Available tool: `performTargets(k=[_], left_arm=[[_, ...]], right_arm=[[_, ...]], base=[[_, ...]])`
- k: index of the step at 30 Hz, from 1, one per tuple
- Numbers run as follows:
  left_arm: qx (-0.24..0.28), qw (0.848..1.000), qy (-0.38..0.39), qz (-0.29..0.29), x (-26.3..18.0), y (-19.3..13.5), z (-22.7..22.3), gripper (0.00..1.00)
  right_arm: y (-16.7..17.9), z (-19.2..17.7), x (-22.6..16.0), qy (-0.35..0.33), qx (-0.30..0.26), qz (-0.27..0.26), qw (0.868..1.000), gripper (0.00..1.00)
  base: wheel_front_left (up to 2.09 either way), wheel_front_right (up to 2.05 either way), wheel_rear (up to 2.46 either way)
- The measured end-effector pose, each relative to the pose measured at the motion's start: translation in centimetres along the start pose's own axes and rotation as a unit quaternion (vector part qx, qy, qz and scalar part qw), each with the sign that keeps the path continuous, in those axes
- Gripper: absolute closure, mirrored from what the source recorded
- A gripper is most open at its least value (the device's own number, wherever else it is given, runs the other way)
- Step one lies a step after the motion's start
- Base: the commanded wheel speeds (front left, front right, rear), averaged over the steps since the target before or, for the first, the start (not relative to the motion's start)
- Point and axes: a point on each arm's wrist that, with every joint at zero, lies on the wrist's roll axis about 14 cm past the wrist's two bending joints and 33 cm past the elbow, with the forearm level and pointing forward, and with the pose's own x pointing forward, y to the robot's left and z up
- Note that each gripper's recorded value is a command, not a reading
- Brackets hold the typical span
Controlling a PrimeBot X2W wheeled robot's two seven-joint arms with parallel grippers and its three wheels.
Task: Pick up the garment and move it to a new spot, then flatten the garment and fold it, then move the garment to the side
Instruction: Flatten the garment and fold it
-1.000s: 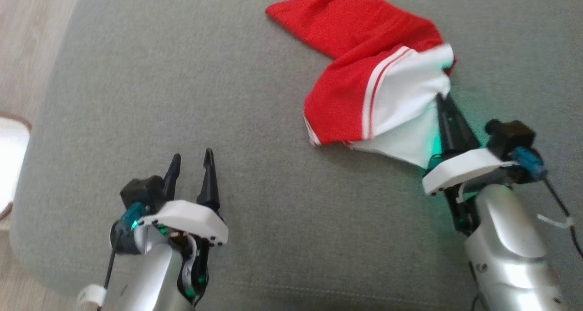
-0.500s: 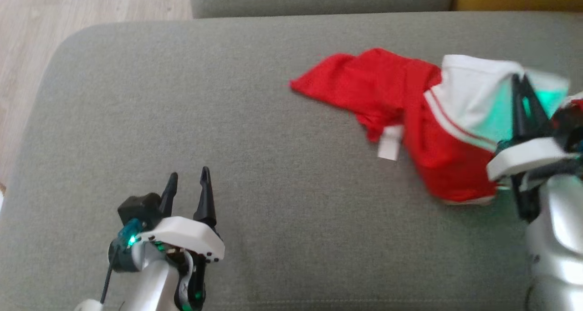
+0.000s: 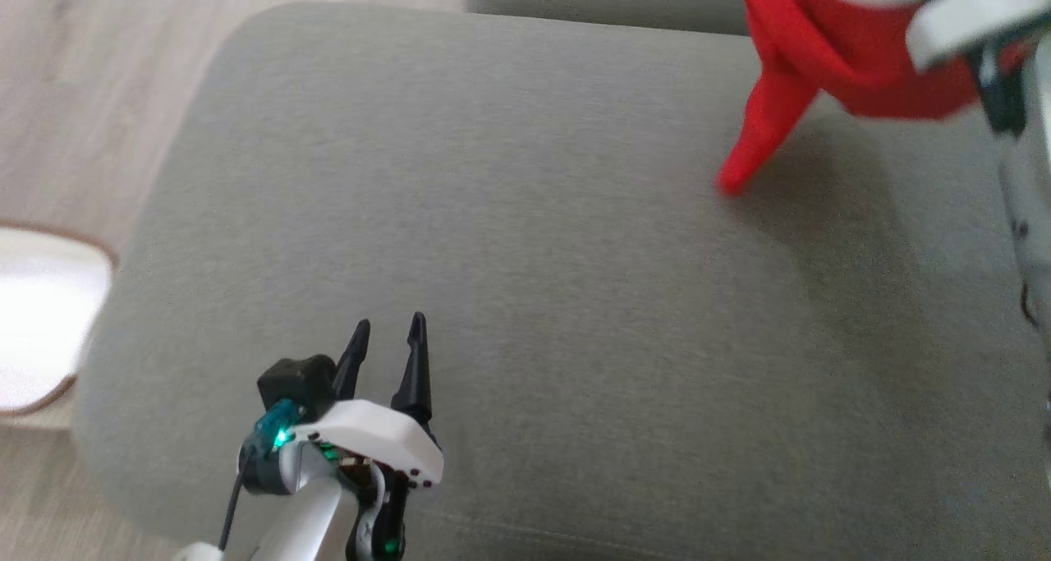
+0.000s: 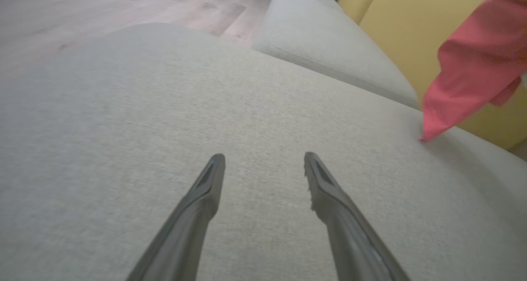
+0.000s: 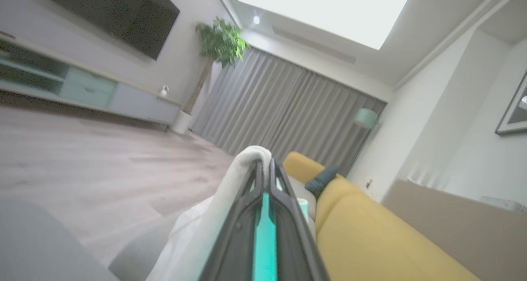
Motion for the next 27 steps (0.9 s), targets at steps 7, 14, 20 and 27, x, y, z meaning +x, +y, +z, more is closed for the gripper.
performTargets(k=[7,14,20,27], left_arm=[[-0.011,0.998,-0.012,0.067,-2.9,3.9,0.2,0.0],[-0.005,0.998,0.005,0.056,-2.2,3.5,-0.8,0.0],[0.012,1.0,0.014,0.014,0.6,1.1,-0.9,0.0],[0.02,0.999,0.028,-0.007,1.5,-0.1,-1.8,0.0]], right_arm=[[3.0,8.1,3.0,-0.116,0.075,0.015,0.99,1.0],[6.3,-6.0,-4.5,0.071,0.096,0.041,0.992,0.0],[5.5,-15.4,-11.7,0.208,0.125,-0.001,0.97,0.0],[6.6,-17.0,-13.8,0.238,0.163,-0.023,0.957,0.0]], base=[[0.0,0.0,0.0],[0.0,0.0,0.0],[0.0,0.0,0.0],[0.0,0.0,0.0]])
